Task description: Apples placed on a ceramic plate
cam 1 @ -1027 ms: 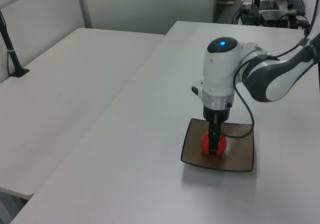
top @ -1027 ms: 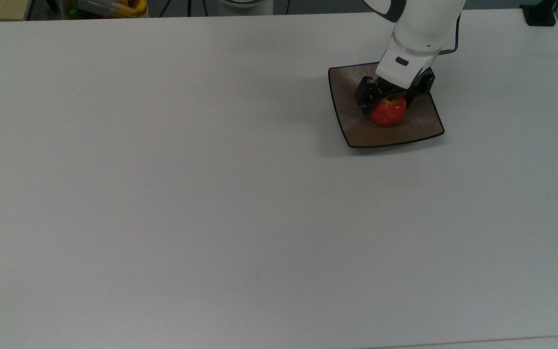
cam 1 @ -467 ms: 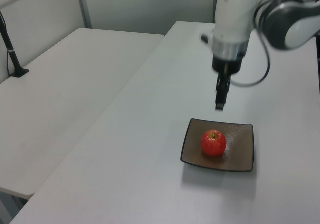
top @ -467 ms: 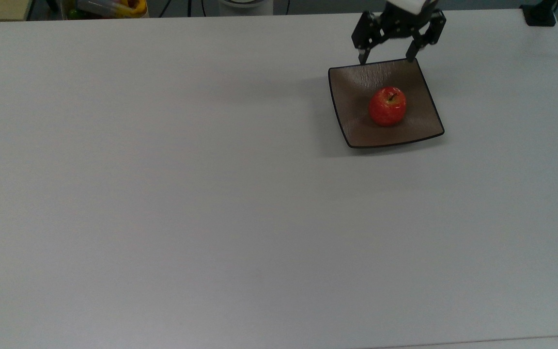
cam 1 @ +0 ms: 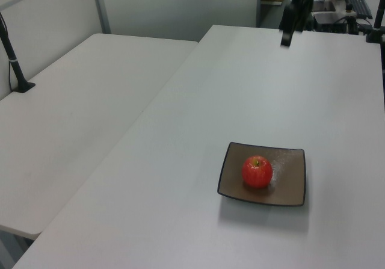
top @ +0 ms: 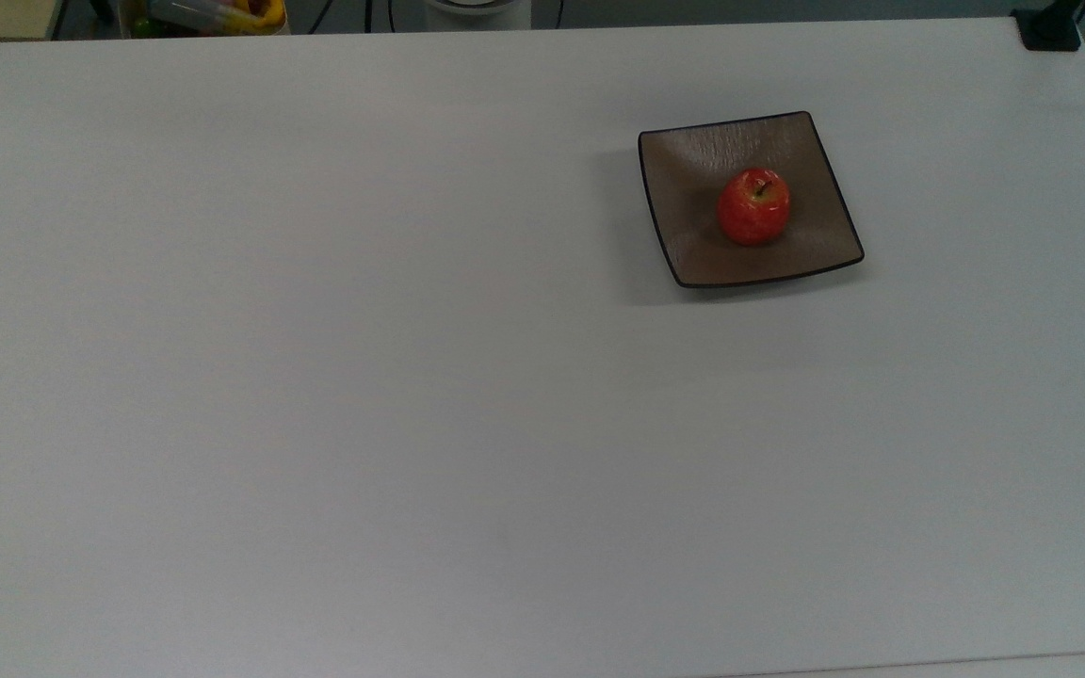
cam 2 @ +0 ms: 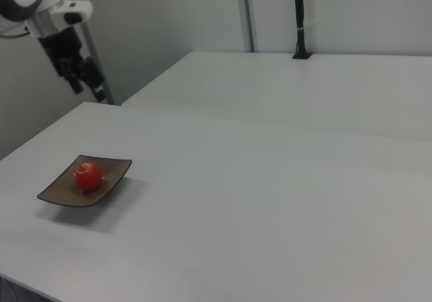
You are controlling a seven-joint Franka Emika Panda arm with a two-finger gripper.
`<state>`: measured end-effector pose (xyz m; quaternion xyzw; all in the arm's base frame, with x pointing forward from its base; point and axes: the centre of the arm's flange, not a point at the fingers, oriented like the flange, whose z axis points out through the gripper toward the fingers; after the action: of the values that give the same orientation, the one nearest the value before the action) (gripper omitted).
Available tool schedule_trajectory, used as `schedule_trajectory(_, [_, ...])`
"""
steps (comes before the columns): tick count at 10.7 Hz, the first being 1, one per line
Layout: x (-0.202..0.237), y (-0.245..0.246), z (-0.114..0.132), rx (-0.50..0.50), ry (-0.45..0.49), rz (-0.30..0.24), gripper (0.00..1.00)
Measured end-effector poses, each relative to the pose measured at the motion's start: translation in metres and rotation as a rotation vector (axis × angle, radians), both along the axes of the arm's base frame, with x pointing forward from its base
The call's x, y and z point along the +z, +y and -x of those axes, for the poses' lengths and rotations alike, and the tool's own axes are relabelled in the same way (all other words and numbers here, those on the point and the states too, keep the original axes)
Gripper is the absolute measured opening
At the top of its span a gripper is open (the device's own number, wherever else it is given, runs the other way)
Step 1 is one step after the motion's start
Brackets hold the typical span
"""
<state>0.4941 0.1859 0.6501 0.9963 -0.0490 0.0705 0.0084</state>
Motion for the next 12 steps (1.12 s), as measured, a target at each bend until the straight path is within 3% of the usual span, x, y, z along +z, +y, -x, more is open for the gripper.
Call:
schedule_trajectory(3, [0.019,-0.087,-0.009,-0.119,-0.006,-0.021,1.0])
schedule_trajectory(7, [-0.012,-0.162,-0.029,-0.047,0.07,-0.082,1.0])
schedule_trajectory(9, [-0.026,-0.16,-0.039,0.0,0.084,-0.076,1.0])
schedule_trajectory(12, [-0.032,-0.116,-0.043,0.09,0.074,-0.065,1.0])
